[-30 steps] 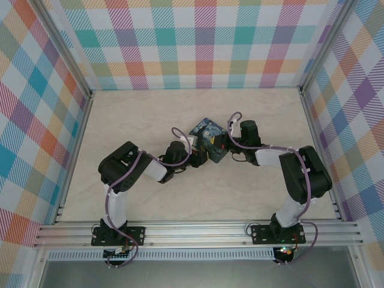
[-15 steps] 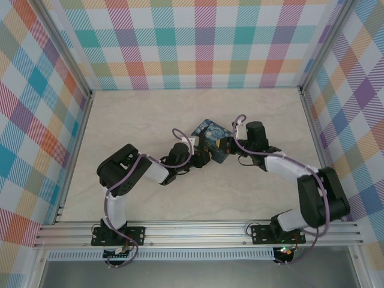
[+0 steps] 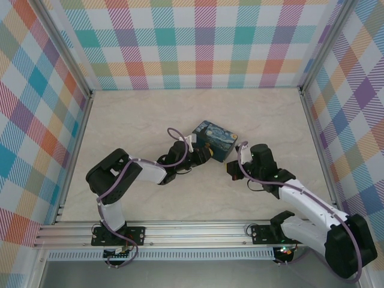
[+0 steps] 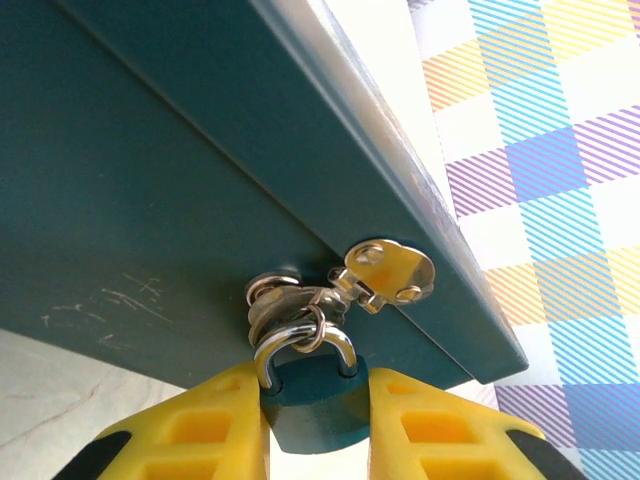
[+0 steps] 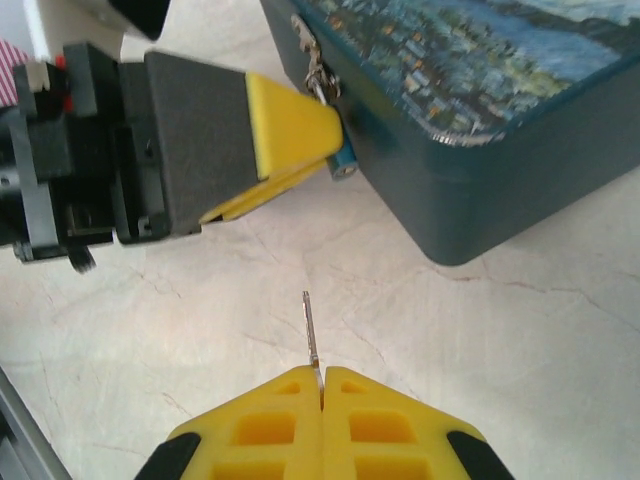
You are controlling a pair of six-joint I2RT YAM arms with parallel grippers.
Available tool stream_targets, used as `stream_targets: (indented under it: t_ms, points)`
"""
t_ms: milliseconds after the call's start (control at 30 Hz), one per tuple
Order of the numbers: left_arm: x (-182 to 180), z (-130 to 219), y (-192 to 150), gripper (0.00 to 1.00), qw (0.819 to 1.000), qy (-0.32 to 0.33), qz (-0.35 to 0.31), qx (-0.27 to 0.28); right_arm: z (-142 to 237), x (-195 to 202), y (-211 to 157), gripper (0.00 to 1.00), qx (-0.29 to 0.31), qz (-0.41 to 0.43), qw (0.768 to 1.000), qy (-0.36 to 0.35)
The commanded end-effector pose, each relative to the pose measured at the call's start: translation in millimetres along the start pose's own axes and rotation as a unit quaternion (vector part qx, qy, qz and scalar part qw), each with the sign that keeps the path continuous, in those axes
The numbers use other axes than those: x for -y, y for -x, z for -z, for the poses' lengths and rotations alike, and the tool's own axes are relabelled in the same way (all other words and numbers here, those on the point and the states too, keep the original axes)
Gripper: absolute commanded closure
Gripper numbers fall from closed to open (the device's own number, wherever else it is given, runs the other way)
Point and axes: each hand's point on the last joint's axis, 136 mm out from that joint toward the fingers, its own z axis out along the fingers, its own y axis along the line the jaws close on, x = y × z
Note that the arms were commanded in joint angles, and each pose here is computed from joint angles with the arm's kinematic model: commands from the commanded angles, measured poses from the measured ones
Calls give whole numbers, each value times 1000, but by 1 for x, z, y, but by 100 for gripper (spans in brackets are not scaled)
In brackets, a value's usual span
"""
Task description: Unlock a padlock with a key
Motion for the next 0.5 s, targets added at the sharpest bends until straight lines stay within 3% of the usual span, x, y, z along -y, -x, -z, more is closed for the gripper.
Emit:
stream_targets:
  t_ms: [0,467]
  points:
    - [34,8,7,77,999,-42,21,10,-2,4,-18,95,-23,18,999,-17]
    - [40,14,-1,80,998,-41,54,7,-29,-4,-7,95,-38,80,996,-18]
